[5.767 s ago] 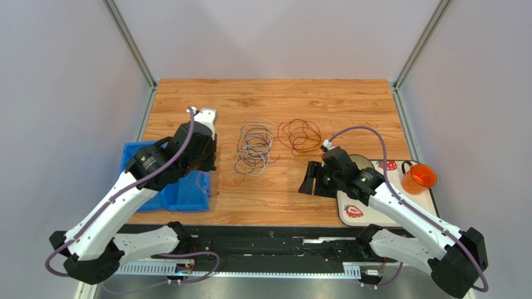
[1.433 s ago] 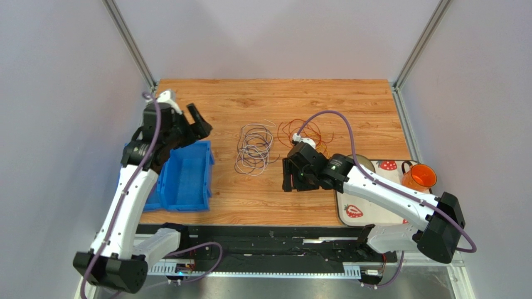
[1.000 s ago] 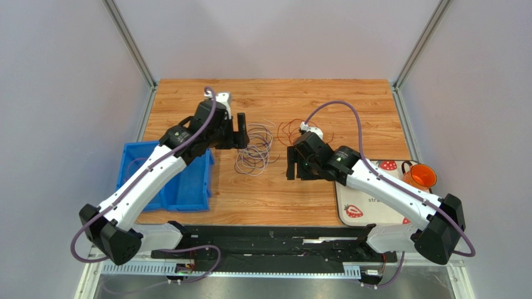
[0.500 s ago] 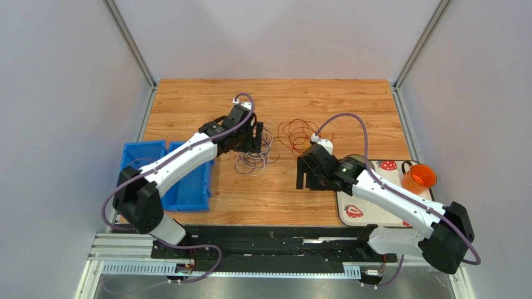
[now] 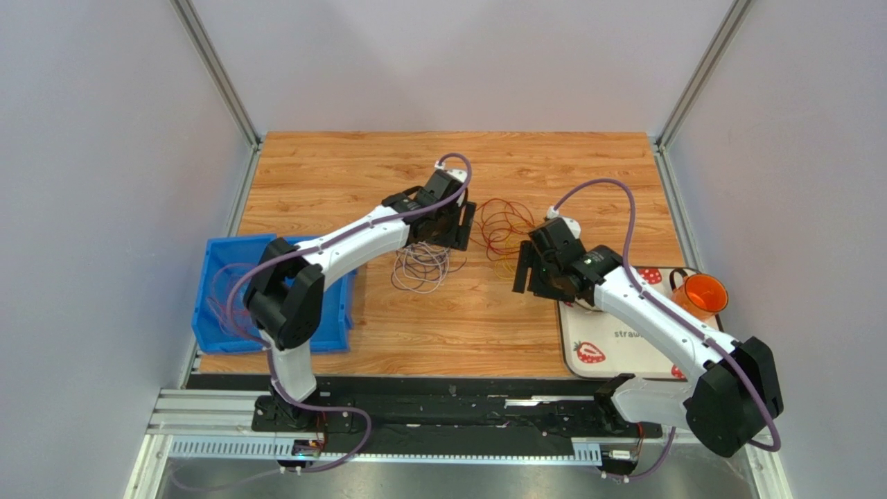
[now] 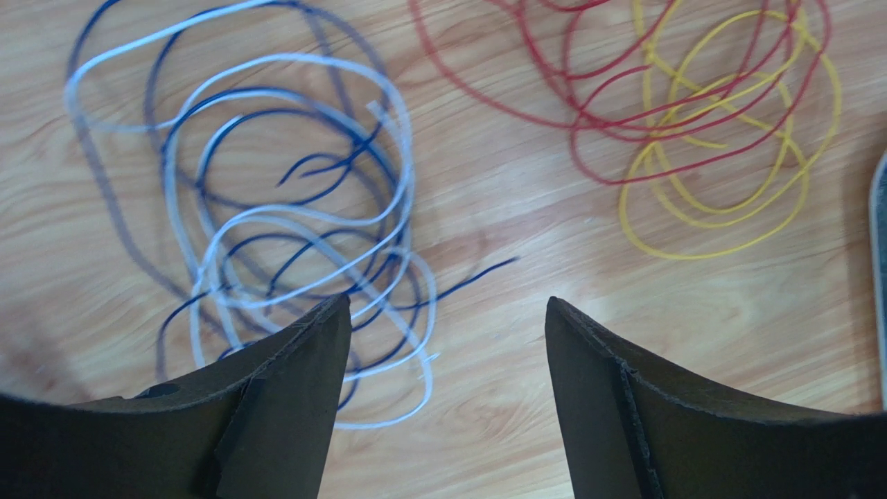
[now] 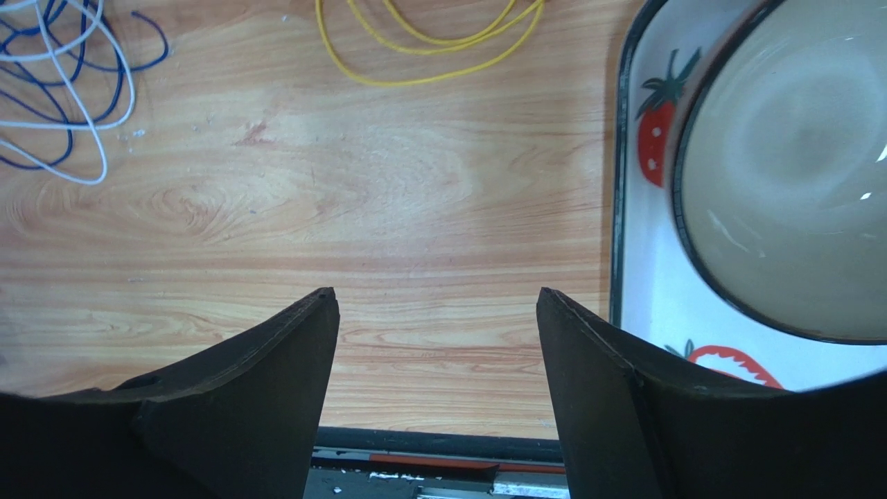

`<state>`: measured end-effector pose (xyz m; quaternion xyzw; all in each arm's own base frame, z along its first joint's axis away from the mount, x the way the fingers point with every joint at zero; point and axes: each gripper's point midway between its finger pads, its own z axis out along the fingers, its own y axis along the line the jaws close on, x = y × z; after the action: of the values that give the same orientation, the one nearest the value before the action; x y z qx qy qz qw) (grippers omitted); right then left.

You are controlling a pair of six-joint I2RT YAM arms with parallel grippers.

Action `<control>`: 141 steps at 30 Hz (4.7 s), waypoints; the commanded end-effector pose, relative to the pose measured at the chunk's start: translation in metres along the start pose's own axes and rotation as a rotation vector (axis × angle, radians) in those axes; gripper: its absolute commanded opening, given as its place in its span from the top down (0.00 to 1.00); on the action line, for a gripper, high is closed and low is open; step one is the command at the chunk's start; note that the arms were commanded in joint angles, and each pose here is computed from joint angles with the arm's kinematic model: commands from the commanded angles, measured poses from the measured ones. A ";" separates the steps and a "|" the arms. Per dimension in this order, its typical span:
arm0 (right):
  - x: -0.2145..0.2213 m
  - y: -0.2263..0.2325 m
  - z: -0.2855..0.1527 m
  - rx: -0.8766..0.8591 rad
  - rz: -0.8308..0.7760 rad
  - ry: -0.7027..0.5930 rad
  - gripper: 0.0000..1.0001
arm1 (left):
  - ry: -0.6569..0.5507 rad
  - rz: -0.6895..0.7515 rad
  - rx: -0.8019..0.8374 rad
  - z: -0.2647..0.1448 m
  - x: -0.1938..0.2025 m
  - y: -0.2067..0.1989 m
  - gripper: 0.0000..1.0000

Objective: Untangle the cables
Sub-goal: Pick up the cable at the center of the board.

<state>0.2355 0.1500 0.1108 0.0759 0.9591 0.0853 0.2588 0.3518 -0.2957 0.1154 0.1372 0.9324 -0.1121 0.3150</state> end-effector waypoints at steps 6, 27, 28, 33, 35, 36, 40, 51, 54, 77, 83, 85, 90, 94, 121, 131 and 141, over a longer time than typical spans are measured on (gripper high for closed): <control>-0.039 0.002 -0.016 -0.074 0.040 -0.057 0.28 | -0.025 0.020 0.107 0.043 -0.033 -0.052 0.26; -0.025 -0.003 -0.011 -0.079 0.022 -0.011 0.32 | 0.050 0.011 -0.029 0.120 -0.032 -0.048 0.44; -0.024 -0.003 -0.011 -0.080 0.020 -0.008 0.31 | 0.049 0.010 -0.028 0.121 -0.032 -0.048 0.44; -0.019 -0.004 -0.009 -0.081 0.019 0.008 0.32 | 0.047 0.005 -0.026 0.127 -0.035 -0.050 0.48; -0.017 -0.004 -0.008 -0.081 0.017 0.013 0.32 | 0.038 0.002 -0.024 0.127 -0.038 -0.051 0.55; -0.015 -0.005 -0.008 -0.081 0.017 0.018 0.32 | 0.035 0.001 -0.023 0.127 -0.039 -0.052 0.58; -0.015 -0.006 -0.007 -0.079 0.015 0.019 0.32 | 0.037 0.001 -0.021 0.128 -0.041 -0.054 0.60; -0.012 -0.008 -0.007 -0.078 0.010 0.023 0.33 | 0.048 0.005 -0.057 0.137 -0.039 -0.049 0.58; -0.011 -0.009 -0.006 -0.072 0.008 0.023 0.33 | 0.052 0.008 -0.064 0.139 -0.038 -0.048 0.74; -0.020 0.009 -0.047 -0.197 0.071 -0.024 0.35 | -0.278 0.068 0.164 -0.126 -0.174 -0.076 1.00; -0.017 0.009 -0.063 -0.239 0.098 -0.049 0.35 | -0.689 0.188 0.386 -0.304 -0.221 -0.102 1.00; -0.015 0.009 -0.068 -0.250 0.106 -0.051 0.35 | -0.820 0.251 0.359 -0.336 -0.231 -0.103 1.00; -0.014 0.012 -0.080 -0.288 0.130 -0.070 0.35 | -0.980 0.222 0.419 -0.401 -0.228 -0.098 1.00; -0.009 0.017 -0.085 -0.330 0.136 -0.059 0.35 | -0.814 0.185 0.371 -0.337 -0.193 -0.093 1.00; 0.043 0.016 -0.064 -0.334 0.145 0.082 0.36 | 0.199 -0.050 0.201 -0.052 0.101 -0.081 1.00; 0.072 0.034 -0.038 -0.246 0.035 0.161 0.36 | 0.218 -0.060 -0.032 -0.037 0.130 -0.033 1.00; 0.080 0.076 -0.026 -0.281 0.015 0.215 0.36 | 0.252 -0.061 -0.078 -0.027 0.148 -0.032 1.00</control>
<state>0.1429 0.2074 0.0910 0.0302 0.9716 0.1927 0.1339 0.2175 -0.2914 0.0550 0.1209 0.9697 -0.0797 0.1969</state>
